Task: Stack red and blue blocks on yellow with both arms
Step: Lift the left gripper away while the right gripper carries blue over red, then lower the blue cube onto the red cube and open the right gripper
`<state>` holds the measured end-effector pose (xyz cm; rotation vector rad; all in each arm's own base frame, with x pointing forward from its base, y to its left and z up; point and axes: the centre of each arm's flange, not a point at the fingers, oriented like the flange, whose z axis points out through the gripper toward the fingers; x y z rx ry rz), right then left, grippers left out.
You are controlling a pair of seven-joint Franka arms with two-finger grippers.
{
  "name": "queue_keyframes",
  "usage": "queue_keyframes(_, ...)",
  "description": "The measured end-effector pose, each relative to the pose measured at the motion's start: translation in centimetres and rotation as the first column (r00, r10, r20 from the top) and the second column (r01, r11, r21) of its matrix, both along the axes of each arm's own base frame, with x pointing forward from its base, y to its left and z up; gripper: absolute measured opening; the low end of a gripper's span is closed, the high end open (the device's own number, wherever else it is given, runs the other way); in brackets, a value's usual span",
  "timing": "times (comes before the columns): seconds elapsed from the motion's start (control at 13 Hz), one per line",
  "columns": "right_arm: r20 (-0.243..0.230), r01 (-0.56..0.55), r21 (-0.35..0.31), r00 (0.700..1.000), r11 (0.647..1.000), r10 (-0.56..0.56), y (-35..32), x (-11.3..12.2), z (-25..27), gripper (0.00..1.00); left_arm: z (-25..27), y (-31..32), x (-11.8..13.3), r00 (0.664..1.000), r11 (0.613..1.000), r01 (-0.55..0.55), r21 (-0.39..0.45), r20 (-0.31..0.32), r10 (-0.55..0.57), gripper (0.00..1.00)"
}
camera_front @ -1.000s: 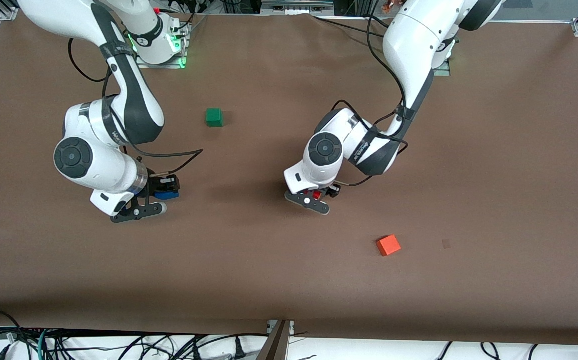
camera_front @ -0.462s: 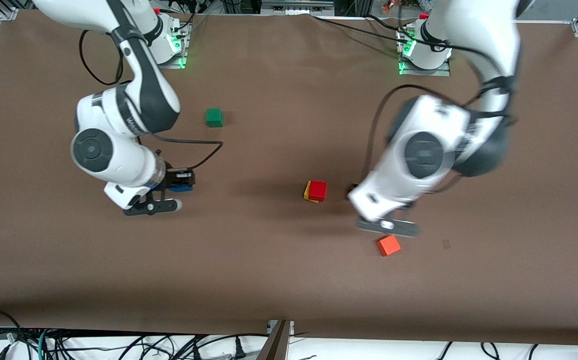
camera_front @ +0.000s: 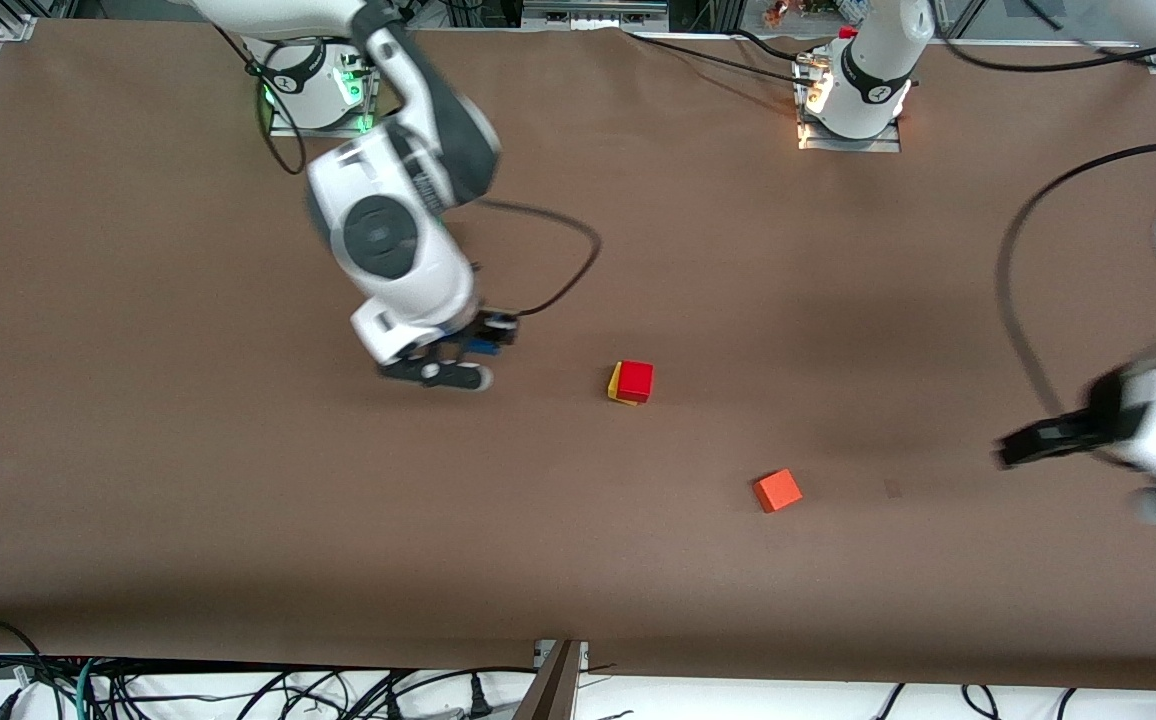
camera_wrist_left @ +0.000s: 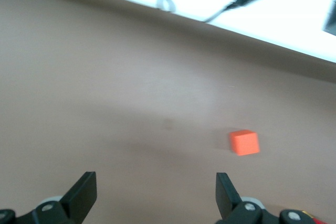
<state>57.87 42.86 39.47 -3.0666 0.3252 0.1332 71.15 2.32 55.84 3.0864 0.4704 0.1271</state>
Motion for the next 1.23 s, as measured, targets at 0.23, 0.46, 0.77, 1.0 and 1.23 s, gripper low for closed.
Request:
queue_keyframes(0.23,0.050,0.098,0.045,0.994,0.994,-0.100,8.2,-2.4,-0.5,0.55,1.6,0.1,-1.8,0.998,1.000,-0.002,-0.005,-0.055,0.002,1.00)
queue_keyframes(0.46,0.146,0.082,0.117,0.984,0.990,-0.099,12.5,-3.4,-1.9,0.55,0.3,-2.3,-1.9,0.995,0.999,0.030,-0.012,-0.093,-0.031,1.00)
queue_keyframes(0.77,0.276,-0.003,0.069,0.961,0.998,-0.017,14.4,-3.8,-5.0,0.55,2.0,-3.8,-3.1,0.994,0.998,0.056,-0.019,-0.093,-0.058,1.00)
queue_keyframes(1.0,0.352,-0.037,0.080,0.936,0.996,0.006,14.5,-2.7,-6.3,0.55,2.4,-5.2,-6.1,0.990,0.996,0.073,-0.041,-0.122,-0.078,1.00)
queue_keyframes(1.23,0.377,-0.055,0.076,0.926,0.996,0.023,14.0,-1.8,-7.0,0.55,1.7,-5.9,-8.5,0.991,0.996,0.079,-0.031,-0.108,-0.082,1.00)
